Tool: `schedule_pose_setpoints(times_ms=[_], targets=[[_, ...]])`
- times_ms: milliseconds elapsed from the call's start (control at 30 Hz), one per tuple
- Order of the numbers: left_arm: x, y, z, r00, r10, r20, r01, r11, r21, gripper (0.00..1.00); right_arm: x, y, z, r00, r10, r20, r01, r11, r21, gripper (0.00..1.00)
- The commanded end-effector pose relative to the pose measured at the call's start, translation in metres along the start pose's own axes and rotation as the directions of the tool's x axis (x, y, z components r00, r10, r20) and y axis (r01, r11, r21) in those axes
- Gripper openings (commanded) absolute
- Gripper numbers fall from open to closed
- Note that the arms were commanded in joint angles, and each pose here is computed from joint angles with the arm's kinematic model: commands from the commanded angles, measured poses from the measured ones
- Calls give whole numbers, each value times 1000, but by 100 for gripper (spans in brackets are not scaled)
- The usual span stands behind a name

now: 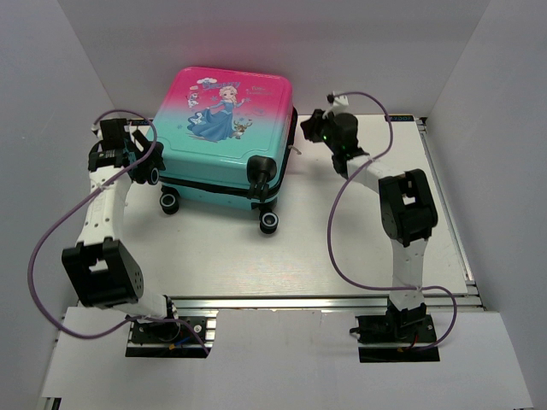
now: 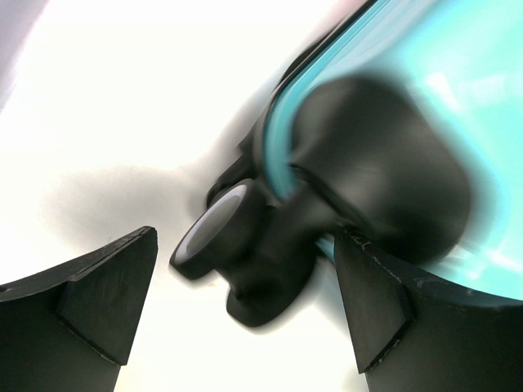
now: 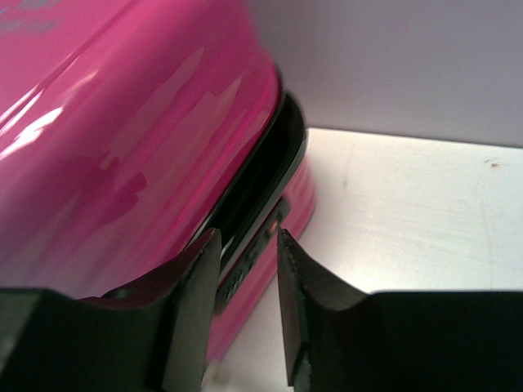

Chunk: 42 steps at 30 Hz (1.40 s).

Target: Pack the luggage

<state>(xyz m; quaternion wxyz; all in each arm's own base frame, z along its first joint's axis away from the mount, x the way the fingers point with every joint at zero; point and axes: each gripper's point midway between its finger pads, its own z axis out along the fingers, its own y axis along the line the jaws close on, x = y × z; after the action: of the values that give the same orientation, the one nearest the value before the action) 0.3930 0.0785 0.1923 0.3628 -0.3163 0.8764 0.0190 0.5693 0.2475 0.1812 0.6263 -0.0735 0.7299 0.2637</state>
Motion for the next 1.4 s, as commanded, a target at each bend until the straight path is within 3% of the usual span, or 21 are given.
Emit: schedule_pose_setpoints(times_ms=[0,33,100,133,167,267,333,367,400,467,533,733,767,1000,1100,1133,1200,1233,1367], targets=[[-67,-16,-70,949,-135,284,100,986,132,98,-10,-20,26,995,41,-89,-26,987,156,40],[-64,-10,-74,951,-134,280,107,988,109,98,25,-33,30,977,71,-201,-27,976,217,42],[-60,-6,-79,947,-160,278,136,985,106,98,23,-49,40,973,90,-213,-22,953,301,44],[-57,-5,-81,947,-167,275,143,984,107,98,-2,-46,52,982,89,-165,-36,953,301,47],[-55,2,-77,942,-180,283,165,983,75,98,26,-57,57,968,106,-226,-26,944,329,47],[-58,25,-49,938,-202,280,227,972,-62,98,23,-54,81,977,97,-192,-36,954,298,53],[-83,18,-42,936,-210,284,236,970,-61,98,24,-51,88,980,90,-178,-38,960,277,56],[-82,15,-9,953,-204,225,228,969,-90,98,18,-50,91,985,84,-147,-42,962,268,58],[-109,7,-14,939,-224,260,247,967,-59,98,19,-49,92,986,82,-145,-41,963,267,59],[-120,5,16,939,-243,243,268,960,-78,98,21,-52,91,988,69,-139,-28,960,278,61],[-137,-13,26,926,-274,260,285,959,-4,98,20,-55,93,990,64,-122,-28,961,274,62],[-120,-38,99,950,-246,190,243,969,36,98,33,-41,100,991,24,-132,0,984,179,63],[-126,-38,96,958,-179,225,173,984,47,98,40,-39,99,990,7,-144,18,985,171,64],[-129,-83,92,952,-140,272,84,974,210,98,33,-26,87,990,-46,-133,62,991,121,64],[-96,-130,93,984,-38,176,-28,934,355,98,30,-19,74,990,-57,-127,70,992,104,65],[-85,-141,94,990,-11,138,-44,920,389,98,31,-14,70,990,-61,-126,73,994,87,76],[-62,-160,98,996,41,85,-74,902,425,98,23,2,62,990,-79,-114,83,996,30,77],[-43,-167,108,997,68,38,-78,892,445,98,23,9,59,987,-108,-120,109,994,7,82],[3,-202,113,986,166,-26,-131,855,501,98,8,25,36,979,-167,-117,165,986,-28,80]])
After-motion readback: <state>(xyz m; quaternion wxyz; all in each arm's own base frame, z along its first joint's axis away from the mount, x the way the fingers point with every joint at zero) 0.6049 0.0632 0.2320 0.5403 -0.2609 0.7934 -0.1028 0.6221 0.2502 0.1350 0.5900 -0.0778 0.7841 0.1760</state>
